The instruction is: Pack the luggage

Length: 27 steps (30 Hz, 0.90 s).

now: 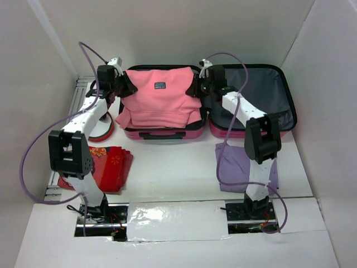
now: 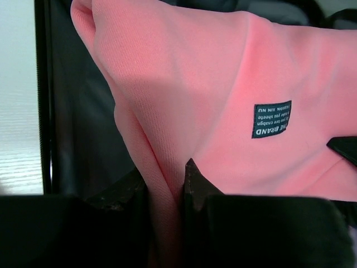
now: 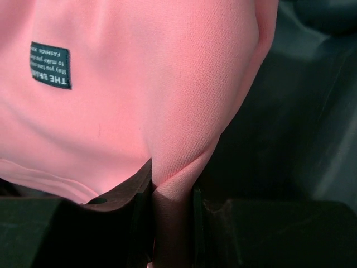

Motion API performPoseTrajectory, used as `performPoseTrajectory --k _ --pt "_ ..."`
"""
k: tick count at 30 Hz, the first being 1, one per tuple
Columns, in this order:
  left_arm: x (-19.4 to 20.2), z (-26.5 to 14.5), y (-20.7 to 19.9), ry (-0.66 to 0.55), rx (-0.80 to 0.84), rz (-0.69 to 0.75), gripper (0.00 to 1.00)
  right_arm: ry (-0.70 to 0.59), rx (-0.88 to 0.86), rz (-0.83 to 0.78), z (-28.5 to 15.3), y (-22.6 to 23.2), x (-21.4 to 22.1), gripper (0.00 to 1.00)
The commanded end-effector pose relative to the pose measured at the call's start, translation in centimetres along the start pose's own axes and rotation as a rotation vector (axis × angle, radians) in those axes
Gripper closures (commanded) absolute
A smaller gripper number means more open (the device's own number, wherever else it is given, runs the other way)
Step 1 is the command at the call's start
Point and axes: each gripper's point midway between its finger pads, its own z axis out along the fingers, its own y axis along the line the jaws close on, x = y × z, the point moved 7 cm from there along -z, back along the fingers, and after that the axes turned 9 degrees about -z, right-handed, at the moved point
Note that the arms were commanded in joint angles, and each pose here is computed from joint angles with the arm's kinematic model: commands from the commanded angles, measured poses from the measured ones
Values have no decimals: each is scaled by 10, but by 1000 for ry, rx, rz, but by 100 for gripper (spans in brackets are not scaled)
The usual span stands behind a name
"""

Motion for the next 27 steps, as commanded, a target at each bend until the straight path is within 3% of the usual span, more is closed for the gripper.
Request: performPoseTrajectory --k 1,8,9,10,11,12,13,14,15,17,21,25,27 --pt "-23 18 -10 -81 96 38 100 -133 -30 -67 2 -11 -38 100" --pt "8 47 21 28 32 -6 100 15 16 -1 20 -30 4 100" --pt "14 50 25 50 18 -12 94 11 29 -3 18 -31 5 100" --pt "14 50 25 51 18 -12 84 13 45 -1 16 -32 7 98" --pt "15 50 27 54 0 -15 70 24 62 4 15 -33 9 75" --pt "14 50 29 43 -17 -6 57 28 62 -9 12 -32 7 60" --pt "13 49 35 49 -29 1 29 33 71 -16 8 -32 6 49" --pt "13 49 35 49 -29 12 20 26 71 -19 5 -30 0 39" --pt "5 43 31 28 -27 38 5 16 70 -36 -3 -27 -6 27" --pt "-6 36 24 -1 -21 68 0 -3 68 -65 -13 -22 -18 20" --pt "-31 7 2 -61 12 106 0 -68 79 -110 -44 -8 -57 6" --pt "-45 -30 -18 -105 57 131 0 -135 69 -131 -86 8 -76 3" --pt "-39 -52 -32 -100 87 143 0 -115 70 -123 -95 10 -64 3"
